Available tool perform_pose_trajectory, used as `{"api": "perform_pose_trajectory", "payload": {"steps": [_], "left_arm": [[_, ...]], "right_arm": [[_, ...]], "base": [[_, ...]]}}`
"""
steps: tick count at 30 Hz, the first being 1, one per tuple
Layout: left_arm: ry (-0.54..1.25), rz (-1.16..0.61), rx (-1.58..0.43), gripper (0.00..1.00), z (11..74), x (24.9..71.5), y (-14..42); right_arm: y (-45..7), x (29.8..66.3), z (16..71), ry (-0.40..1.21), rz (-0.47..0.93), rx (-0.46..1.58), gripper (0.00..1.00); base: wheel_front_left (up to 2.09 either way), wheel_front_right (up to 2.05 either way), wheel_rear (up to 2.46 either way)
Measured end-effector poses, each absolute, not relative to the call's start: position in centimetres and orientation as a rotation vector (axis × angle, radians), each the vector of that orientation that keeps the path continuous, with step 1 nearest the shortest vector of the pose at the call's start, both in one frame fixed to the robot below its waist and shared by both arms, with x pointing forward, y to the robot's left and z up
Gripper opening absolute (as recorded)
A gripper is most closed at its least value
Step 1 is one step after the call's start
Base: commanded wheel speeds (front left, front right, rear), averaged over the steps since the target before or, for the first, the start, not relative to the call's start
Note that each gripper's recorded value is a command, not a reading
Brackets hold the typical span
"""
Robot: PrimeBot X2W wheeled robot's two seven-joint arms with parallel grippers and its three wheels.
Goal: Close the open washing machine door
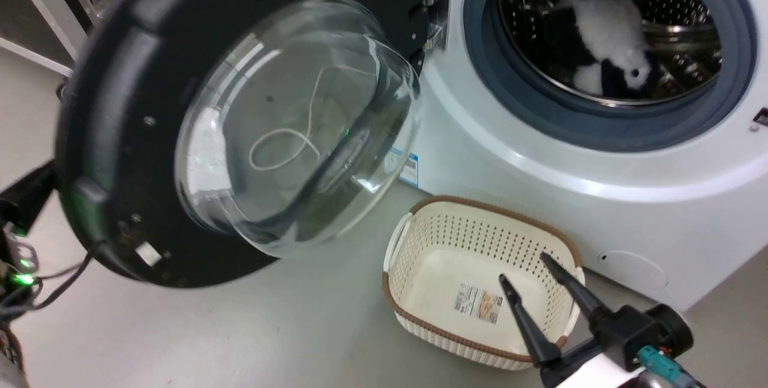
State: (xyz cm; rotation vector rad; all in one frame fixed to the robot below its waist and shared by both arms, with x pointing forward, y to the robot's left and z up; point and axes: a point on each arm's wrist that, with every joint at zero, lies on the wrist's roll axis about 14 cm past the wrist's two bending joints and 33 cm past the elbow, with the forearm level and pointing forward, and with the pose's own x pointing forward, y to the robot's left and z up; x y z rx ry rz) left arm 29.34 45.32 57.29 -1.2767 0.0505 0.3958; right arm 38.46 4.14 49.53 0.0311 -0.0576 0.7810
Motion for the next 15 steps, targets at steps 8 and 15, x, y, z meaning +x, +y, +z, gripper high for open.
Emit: {"api": "perform_pose_trajectory", "payload": {"steps": [8,15], "left_arm": [[0.151,0.114,-1.329,0.00,57.0,29.7,37.8],[0.254,-0.074,-1.374,0.00,55.7,29.5,30.1]], "right_arm": [[3.2,38.4,51.8,-0.111,0.723,0.039,1.00],[0.2,38.8,53.5,-0.156,0.615,0.040,1.00]], "base": [[0.00,0.00,0.00],[0.00,0.00,0.00]]}}
